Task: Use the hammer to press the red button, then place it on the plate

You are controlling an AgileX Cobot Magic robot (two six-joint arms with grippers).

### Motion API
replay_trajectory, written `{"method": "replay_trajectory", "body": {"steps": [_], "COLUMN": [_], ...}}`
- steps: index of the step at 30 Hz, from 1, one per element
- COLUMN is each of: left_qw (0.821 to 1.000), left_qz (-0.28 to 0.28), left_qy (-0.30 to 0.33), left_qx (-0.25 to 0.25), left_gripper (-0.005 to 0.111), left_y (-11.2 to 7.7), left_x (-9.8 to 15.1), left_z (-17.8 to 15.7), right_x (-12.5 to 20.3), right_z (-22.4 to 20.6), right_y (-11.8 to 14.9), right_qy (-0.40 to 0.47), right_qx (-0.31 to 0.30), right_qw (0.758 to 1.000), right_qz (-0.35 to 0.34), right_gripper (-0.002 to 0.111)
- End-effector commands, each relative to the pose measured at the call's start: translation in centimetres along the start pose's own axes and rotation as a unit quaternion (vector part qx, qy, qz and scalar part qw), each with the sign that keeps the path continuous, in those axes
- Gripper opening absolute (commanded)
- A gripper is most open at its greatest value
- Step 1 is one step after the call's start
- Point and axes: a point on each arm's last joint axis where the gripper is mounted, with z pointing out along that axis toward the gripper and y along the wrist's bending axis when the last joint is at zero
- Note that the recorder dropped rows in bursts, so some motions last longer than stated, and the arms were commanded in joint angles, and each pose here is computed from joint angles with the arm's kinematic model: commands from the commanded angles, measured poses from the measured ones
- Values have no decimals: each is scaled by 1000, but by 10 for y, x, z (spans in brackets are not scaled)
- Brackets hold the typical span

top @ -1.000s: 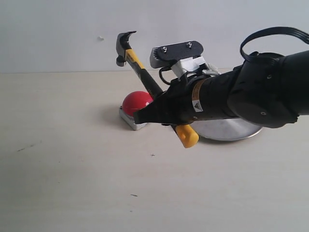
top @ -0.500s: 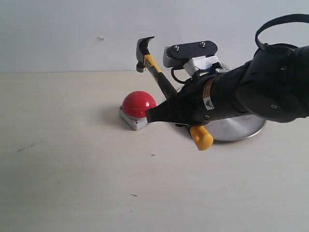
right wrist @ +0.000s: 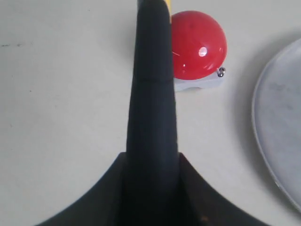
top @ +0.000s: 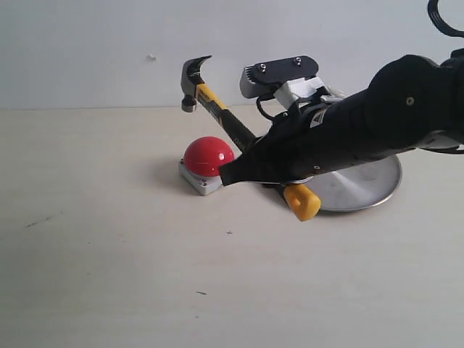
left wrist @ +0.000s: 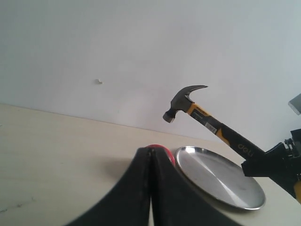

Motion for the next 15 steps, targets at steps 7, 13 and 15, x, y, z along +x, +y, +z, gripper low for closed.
{"method": "replay_trajectory", "body": {"steps": [7, 13, 15], "left_qw": [1000, 1000, 1000], "left_qz": [1, 1, 1], "left_qy": [3, 3, 3], "left_qx": [-2, -2, -2], "left_gripper": [0, 0, 0], "left_y": [1, 1, 1], "left_x": [1, 1, 1], "left_z": [0, 0, 0], "right_x": [-19, -27, -32], "right_z": [-9, -11, -13], "right_y": [-6, -10, -12], "right_qy": [-92, -136, -165], "right_qx": [21, 37, 47], "right_qw": [996, 990, 985], "right_qz": [-1, 13, 17], "right_gripper": [0, 0, 0]}}
